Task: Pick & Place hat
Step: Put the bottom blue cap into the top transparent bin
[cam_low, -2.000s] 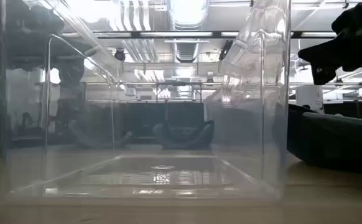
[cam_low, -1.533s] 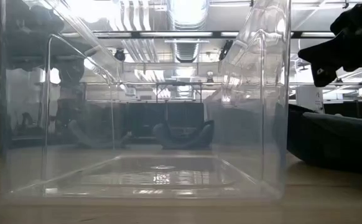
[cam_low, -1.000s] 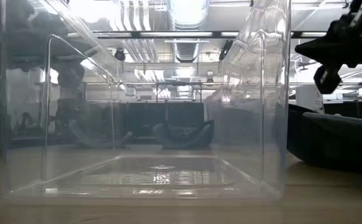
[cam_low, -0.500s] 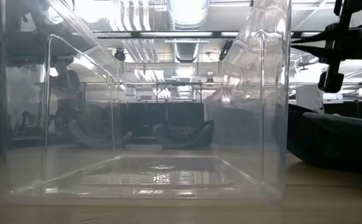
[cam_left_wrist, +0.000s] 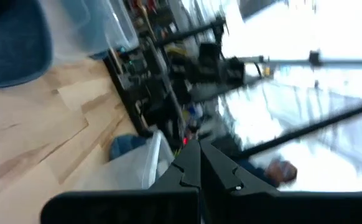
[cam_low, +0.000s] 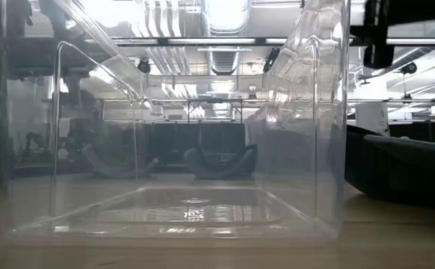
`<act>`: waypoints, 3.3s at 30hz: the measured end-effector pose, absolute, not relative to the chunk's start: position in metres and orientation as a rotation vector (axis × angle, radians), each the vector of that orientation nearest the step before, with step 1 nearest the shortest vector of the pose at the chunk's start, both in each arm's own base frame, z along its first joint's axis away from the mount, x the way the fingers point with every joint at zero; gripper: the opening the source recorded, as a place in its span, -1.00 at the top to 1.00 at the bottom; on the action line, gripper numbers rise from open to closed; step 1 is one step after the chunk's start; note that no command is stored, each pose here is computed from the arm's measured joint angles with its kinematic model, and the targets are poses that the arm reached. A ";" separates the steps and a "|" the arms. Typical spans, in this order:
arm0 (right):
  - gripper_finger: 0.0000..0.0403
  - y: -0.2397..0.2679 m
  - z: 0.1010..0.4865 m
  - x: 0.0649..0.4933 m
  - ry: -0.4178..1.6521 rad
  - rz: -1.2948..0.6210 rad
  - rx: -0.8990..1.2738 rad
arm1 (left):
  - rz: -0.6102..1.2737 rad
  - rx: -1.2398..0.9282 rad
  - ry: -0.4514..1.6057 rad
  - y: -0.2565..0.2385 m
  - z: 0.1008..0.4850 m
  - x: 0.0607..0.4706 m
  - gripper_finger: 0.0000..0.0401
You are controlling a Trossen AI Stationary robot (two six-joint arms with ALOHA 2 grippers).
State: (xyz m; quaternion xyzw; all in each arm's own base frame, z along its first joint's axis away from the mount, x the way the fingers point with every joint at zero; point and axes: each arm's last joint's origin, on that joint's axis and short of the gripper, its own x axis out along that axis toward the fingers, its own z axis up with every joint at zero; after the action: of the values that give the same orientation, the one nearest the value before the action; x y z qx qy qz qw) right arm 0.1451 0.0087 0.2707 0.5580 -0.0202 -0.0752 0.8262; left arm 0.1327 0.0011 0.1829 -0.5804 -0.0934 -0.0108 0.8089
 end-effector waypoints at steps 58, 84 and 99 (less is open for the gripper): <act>0.12 0.039 0.208 0.172 1.293 -1.115 0.295 | 0.029 -1.200 -0.265 0.003 0.188 0.133 1.00; 0.12 0.039 0.242 0.162 1.322 -0.926 0.628 | 0.029 -1.201 -0.264 0.003 0.188 0.133 1.00; 0.12 0.060 0.311 0.168 1.262 -0.483 1.353 | 0.029 -1.200 -0.264 0.003 0.188 0.133 1.00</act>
State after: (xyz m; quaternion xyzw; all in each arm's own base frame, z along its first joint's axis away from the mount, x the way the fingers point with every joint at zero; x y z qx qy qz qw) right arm 0.1677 0.0597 0.3109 0.5780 0.5392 -0.2064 0.5767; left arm 0.1328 0.0031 0.1879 -0.5627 -0.1240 0.0134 0.8172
